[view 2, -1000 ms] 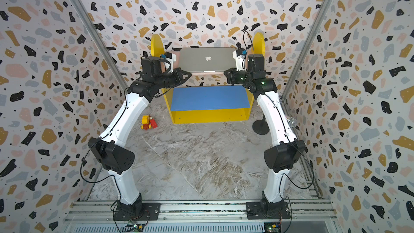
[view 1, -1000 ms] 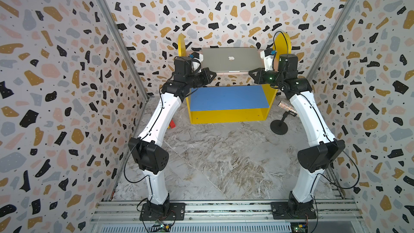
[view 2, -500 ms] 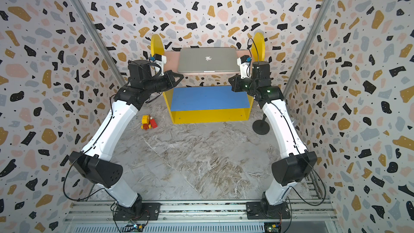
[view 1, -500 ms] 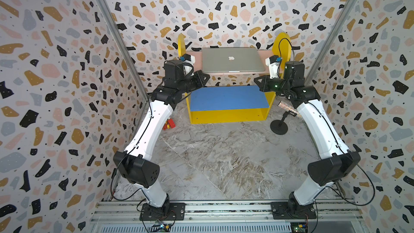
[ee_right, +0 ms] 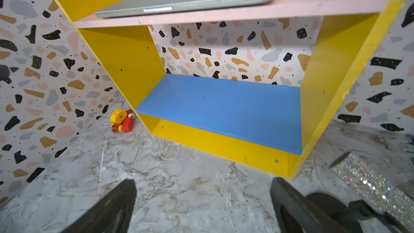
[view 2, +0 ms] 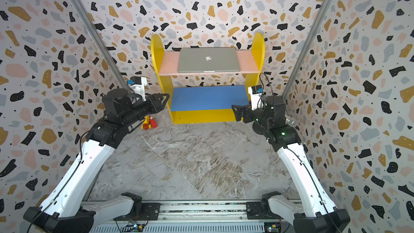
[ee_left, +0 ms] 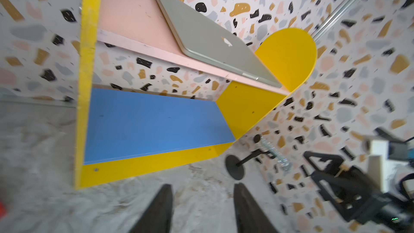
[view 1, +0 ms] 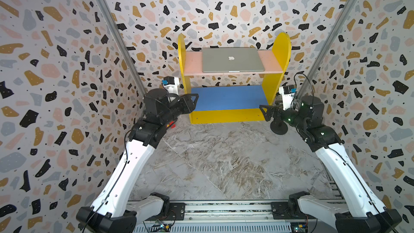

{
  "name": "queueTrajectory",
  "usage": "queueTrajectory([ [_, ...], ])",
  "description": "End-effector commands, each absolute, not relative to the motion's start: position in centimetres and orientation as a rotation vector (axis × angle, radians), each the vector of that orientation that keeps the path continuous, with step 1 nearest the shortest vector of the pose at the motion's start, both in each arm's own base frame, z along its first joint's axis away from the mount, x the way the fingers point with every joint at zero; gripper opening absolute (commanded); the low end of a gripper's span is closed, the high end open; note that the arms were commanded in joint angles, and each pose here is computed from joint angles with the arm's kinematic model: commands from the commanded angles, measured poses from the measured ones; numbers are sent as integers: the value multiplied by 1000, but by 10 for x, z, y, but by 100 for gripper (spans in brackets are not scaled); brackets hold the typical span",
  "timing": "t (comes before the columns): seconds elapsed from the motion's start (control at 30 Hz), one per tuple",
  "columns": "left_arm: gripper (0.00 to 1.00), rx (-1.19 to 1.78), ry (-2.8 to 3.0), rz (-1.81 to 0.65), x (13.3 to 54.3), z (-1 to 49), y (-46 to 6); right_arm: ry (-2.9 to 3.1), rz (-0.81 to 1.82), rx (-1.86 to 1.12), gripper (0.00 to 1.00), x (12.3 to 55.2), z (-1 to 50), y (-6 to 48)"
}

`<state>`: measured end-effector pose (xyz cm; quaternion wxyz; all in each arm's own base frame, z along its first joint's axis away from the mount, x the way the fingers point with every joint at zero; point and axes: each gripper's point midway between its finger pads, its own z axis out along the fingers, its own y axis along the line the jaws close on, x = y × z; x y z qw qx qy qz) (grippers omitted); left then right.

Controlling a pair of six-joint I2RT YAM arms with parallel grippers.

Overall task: Close the laptop lid and set it aside
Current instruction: Place the laptop on the shelf, then reset both arms

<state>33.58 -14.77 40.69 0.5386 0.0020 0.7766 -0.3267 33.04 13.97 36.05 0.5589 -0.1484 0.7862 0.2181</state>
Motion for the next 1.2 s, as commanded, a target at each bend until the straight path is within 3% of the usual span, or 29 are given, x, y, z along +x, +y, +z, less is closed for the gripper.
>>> queueTrajectory([
  [0.0,97,-11,1744,-634,332,407,-125,1788,437,-335,100,321,350,127],
  [0.27,100,9,1659,-366,312,345,-87,1687,187,-337,100,292,276,90],
  [0.47,100,-36,1681,-135,306,279,-54,1757,-111,-65,100,288,230,26],
  [0.67,100,-74,1741,79,304,226,-25,1801,-162,36,100,284,187,10],
  [1.17,100,-121,1858,195,321,150,-7,1809,-309,74,100,294,141,-7],
])
